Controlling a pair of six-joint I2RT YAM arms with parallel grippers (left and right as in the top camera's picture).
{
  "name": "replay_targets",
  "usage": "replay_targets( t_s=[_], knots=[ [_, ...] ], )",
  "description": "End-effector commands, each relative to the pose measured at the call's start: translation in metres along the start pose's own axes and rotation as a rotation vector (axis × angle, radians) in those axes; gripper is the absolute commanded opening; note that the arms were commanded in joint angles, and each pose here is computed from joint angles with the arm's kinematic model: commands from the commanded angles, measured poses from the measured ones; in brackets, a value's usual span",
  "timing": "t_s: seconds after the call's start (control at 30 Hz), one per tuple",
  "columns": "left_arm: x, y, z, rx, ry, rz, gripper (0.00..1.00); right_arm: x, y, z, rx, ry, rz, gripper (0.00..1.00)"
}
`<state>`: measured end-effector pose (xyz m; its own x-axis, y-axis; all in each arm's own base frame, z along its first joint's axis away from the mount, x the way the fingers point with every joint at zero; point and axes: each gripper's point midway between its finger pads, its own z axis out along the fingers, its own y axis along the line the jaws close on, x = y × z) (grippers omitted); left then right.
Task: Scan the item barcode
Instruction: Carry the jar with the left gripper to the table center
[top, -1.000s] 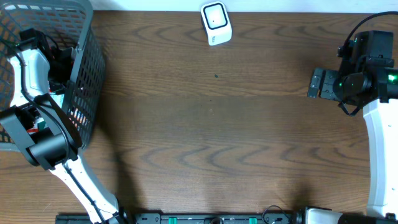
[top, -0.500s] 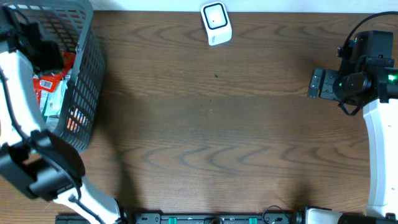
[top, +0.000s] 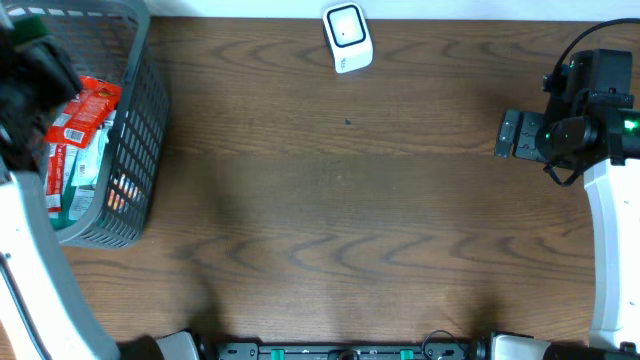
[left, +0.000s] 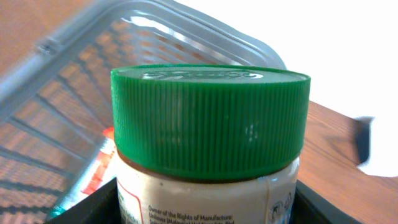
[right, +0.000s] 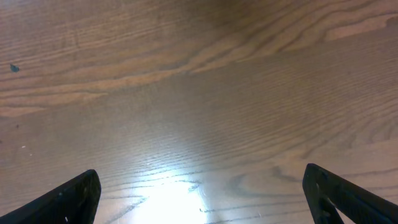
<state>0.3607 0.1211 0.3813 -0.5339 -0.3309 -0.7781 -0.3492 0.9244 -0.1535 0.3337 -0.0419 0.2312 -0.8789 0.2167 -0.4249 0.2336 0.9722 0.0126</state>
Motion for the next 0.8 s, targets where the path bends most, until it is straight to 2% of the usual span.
replay_targets(
  t_s=[0.0, 0.17, 0.43, 0.77],
  knots=[
    [0.011, -0.045, -0.025, 0.122, 0.014, 0.0, 0.56, -0.004, -0.002, -0.003, 0.008, -0.015, 0.017, 0.99],
    [0.057, -0.088, -0.033, 0.207, 0.172, 0.053, 0.56, -0.004, -0.002, -0.003, 0.008, -0.015, 0.017, 0.99],
    [0.144, -0.148, -0.02, 0.299, 0.422, 0.122, 0.56, -0.004, -0.002, -0.003, 0.008, -0.015, 0.017, 0.99],
    [0.283, -0.217, 0.019, 0.366, 0.659, 0.239, 0.55, -0.004, -0.002, -0.003, 0.008, -0.015, 0.017, 0.99]
  ],
)
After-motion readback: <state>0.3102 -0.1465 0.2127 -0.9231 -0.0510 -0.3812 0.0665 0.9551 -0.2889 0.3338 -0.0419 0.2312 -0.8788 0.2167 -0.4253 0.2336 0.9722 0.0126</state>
